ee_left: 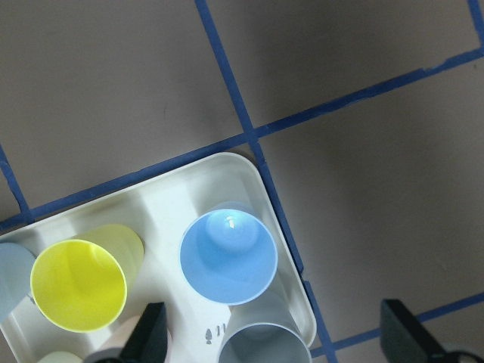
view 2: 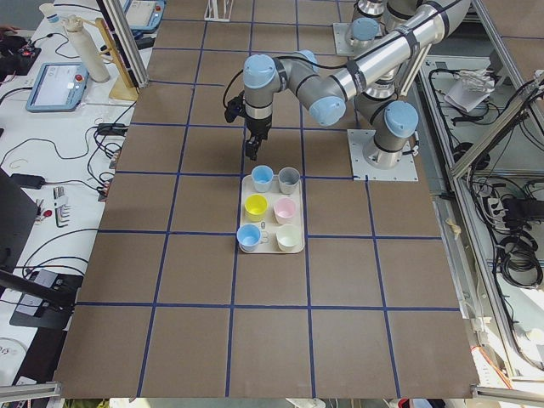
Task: Transfer IKEA cup to right arm and place on rack
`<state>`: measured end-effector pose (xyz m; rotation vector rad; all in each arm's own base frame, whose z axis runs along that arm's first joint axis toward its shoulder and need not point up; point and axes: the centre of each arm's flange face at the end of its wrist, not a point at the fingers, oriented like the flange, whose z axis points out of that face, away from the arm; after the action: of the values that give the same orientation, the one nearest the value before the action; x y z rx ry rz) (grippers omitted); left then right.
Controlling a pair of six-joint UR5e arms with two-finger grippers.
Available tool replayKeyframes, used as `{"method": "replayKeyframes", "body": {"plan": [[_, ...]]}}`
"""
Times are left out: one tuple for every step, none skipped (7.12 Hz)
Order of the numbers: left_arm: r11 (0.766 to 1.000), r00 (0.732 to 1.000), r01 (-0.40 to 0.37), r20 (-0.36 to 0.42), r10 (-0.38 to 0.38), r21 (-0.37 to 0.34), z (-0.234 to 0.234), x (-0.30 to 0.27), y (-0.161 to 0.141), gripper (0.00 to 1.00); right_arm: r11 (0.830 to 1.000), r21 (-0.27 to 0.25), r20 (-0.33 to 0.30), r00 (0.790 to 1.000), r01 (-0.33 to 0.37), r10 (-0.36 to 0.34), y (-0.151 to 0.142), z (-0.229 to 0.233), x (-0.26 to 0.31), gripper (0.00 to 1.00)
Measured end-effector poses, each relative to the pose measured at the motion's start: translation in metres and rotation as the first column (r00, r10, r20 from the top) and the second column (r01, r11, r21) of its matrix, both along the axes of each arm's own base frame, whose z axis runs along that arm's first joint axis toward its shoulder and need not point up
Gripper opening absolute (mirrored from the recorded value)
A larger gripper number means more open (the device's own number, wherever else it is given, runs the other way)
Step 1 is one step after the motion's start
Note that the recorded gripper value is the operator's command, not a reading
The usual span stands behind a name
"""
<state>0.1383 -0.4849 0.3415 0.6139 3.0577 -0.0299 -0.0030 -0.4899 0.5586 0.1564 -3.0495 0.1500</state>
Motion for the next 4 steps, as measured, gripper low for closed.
{"method": "replayKeyframes", "body": {"plan": [[1.000,1.000,0.016,0.004,-0.016,-0.003,-0.015,0.009,-0.004,0.72,1.000,0.012,-0.002,1.000,-0.003,0.003,0.001,-0.002,-0.040,1.00],[1.000,1.000,0.018,0.010,-0.018,-0.009,-0.028,0.020,-0.009,0.72,1.000,0.020,0.014,1.000,-0.021,0.021,0.004,-0.007,-0.076,1.00],[1.000,1.000,0.018,0.010,-0.018,-0.008,-0.040,0.030,-0.012,0.72,0.999,0.020,0.047,0.998,-0.045,0.044,0.009,-0.016,-0.107,1.00],[1.000,1.000,0.016,-0.001,-0.016,0.008,-0.053,0.038,-0.012,0.65,0.999,0.010,0.101,0.994,-0.052,0.050,0.013,-0.028,-0.131,1.00]]}}
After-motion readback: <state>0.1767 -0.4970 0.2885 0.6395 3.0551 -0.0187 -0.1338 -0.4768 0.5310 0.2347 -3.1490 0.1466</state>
